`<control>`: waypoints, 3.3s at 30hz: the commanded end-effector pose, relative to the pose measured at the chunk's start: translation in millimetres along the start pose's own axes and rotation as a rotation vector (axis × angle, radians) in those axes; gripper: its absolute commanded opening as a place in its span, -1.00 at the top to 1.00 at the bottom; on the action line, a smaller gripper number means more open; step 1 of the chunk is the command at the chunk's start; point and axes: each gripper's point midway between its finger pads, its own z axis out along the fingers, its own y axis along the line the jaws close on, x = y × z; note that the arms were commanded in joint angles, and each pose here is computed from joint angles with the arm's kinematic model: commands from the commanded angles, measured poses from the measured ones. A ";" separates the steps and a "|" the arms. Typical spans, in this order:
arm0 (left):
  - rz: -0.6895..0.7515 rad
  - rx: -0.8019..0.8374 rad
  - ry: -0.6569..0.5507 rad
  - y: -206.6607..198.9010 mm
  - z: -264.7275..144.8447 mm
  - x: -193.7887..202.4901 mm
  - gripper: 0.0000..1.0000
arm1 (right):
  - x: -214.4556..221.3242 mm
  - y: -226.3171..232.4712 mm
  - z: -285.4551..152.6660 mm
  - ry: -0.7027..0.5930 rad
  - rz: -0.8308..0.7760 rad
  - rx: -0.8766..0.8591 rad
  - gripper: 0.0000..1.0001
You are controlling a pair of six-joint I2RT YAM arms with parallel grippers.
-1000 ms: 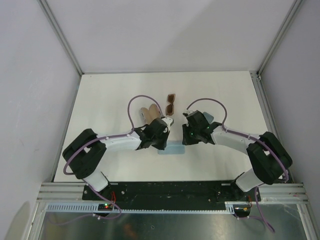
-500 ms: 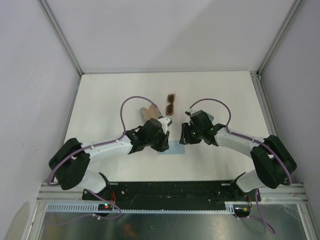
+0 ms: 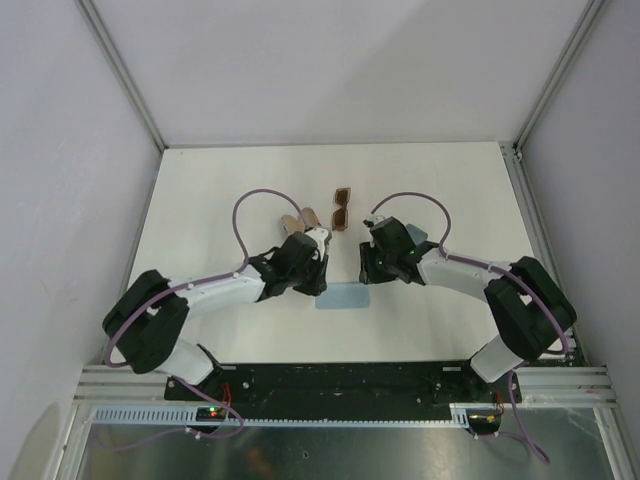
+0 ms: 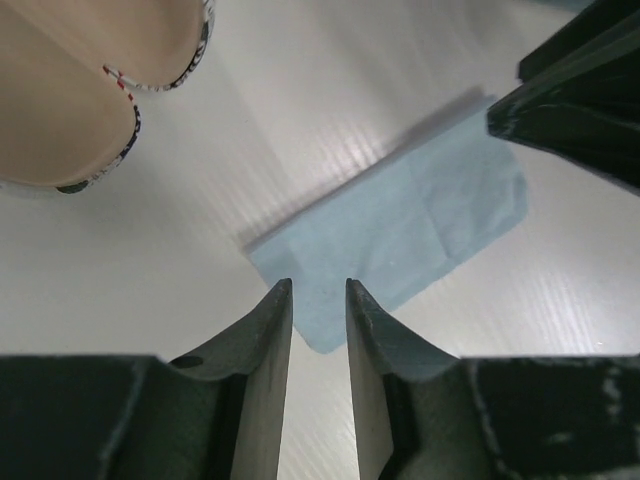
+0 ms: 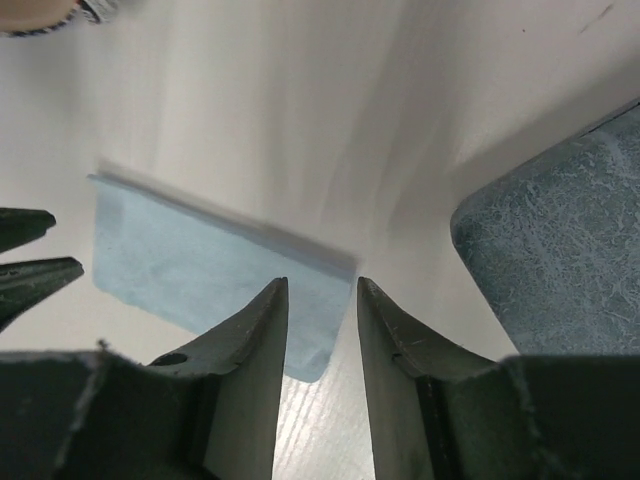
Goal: Organize the sunglasses
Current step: Pick up the folded cleaning cloth from the center of the board.
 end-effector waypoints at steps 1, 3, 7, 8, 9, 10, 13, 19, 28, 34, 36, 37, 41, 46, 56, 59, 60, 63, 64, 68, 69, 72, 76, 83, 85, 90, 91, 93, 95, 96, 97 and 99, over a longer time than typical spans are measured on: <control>0.010 -0.059 -0.017 12.3 9.4 -12.6 0.35 | -14.4 -3.1 5.3 -0.032 -0.040 0.046 0.25; 0.009 -0.066 -0.007 15.4 13.3 -11.9 0.35 | -13.2 -4.2 7.7 -0.025 -0.045 0.051 0.27; 0.014 -0.064 0.013 18.1 19.3 -10.1 0.35 | -9.8 -5.2 12.0 -0.009 -0.051 0.052 0.30; 0.015 -0.066 0.021 18.9 21.1 -8.6 0.35 | -8.2 -5.3 13.0 -0.003 -0.053 0.053 0.31; 0.014 -0.068 0.024 19.9 22.1 -8.1 0.35 | -7.0 -5.5 13.6 0.002 -0.055 0.053 0.32; 0.013 -0.058 0.031 18.8 23.2 -6.9 0.35 | -4.9 -6.2 14.6 0.009 -0.057 0.056 0.33; 0.014 -0.045 0.049 17.5 26.3 -2.8 0.35 | -0.2 -7.3 17.1 0.024 -0.067 0.063 0.35; 0.013 -0.035 0.068 17.0 29.7 0.7 0.39 | 5.9 -4.7 20.6 0.046 -0.081 0.051 0.52; -0.014 -0.054 0.041 24.2 23.4 -5.6 0.41 | 9.5 -1.6 21.5 0.057 -0.093 0.040 0.98; -0.021 -0.066 -0.001 32.3 13.5 -16.6 0.40 | 8.6 -1.5 21.2 0.054 -0.091 0.042 1.00; -0.019 -0.068 0.003 34.0 15.3 -16.6 0.40 | 8.7 -1.4 21.0 0.054 -0.091 0.041 1.00; -0.018 -0.067 0.008 34.5 16.8 -16.1 0.41 | 8.5 -1.2 21.2 0.053 -0.091 0.040 1.00; -0.010 -0.062 0.034 34.7 23.8 -11.9 0.41 | 8.4 -1.8 21.1 0.053 -0.090 0.042 1.00; -0.002 -0.045 0.062 32.7 30.7 -7.2 0.41 | 8.2 -1.6 20.4 0.054 -0.089 0.039 1.00; 0.007 0.009 0.116 22.1 40.3 5.7 0.58 | 7.3 -1.2 19.7 0.052 -0.088 0.034 1.00; 0.011 0.035 0.133 17.8 42.5 9.3 0.85 | 6.2 -0.4 18.8 0.047 -0.087 0.032 1.00; 0.012 0.041 0.134 17.1 42.2 9.3 0.93 | 5.4 -0.2 18.4 0.045 -0.087 0.031 1.00; 0.014 0.045 0.122 15.8 38.9 6.4 0.99 | 3.8 1.8 16.8 0.039 -0.089 0.023 1.00; 0.014 0.045 0.113 15.4 36.8 3.8 0.99 | 2.5 3.1 15.9 0.035 -0.087 0.019 1.00; 0.013 0.033 0.067 15.6 28.6 -9.1 1.00 | -2.4 7.3 12.1 0.023 -0.094 0.020 1.00; 0.012 0.031 0.056 15.7 26.7 -12.3 1.00 | -4.8 8.1 10.6 0.019 -0.097 0.024 1.00; 0.003 0.025 0.022 16.9 18.9 -22.7 1.00 | -12.0 14.3 5.0 0.002 -0.105 0.018 1.00; 0.002 0.008 -0.021 18.5 6.5 -35.6 1.00 | -21.0 22.7 -2.1 -0.020 -0.110 0.003 1.00; -0.007 -0.062 -0.063 32.4 -10.9 -55.4 1.00 | -37.2 42.4 -9.3 -0.048 -0.115 -0.030 1.00; -0.011 -0.038 -0.034 29.2 -8.3 -50.5 0.94 | -39.0 43.6 -9.5 -0.046 -0.118 -0.026 1.00; -0.029 -0.015 0.058 28.5 5.0 -22.9 0.39 | -32.2 37.0 -3.3 -0.016 -0.124 0.003 1.00; -0.030 -0.019 0.072 30.1 7.4 -17.9 0.32 | -30.1 35.5 -1.3 -0.007 -0.124 0.007 1.00; -0.028 -0.030 0.095 32.6 10.8 -9.4 0.21 | -26.9 34.3 1.6 0.004 -0.124 0.010 1.00; -0.028 -0.037 0.111 34.0 12.9 -2.8 0.15 | -25.3 33.8 3.8 0.012 -0.126 0.009 1.00; -0.028 -0.041 0.117 34.7 13.9 -0.5 0.14 | -25.3 34.4 4.5 0.012 -0.126 0.007 1.00; -0.029 -0.046 0.125 35.8 15.5 2.4 0.13 | -25.2 34.2 5.2 0.012 -0.126 0.006 1.00; -0.027 -0.054 0.139 36.9 18.6 6.8 0.14 | -24.8 34.3 6.8 0.014 -0.126 0.005 1.00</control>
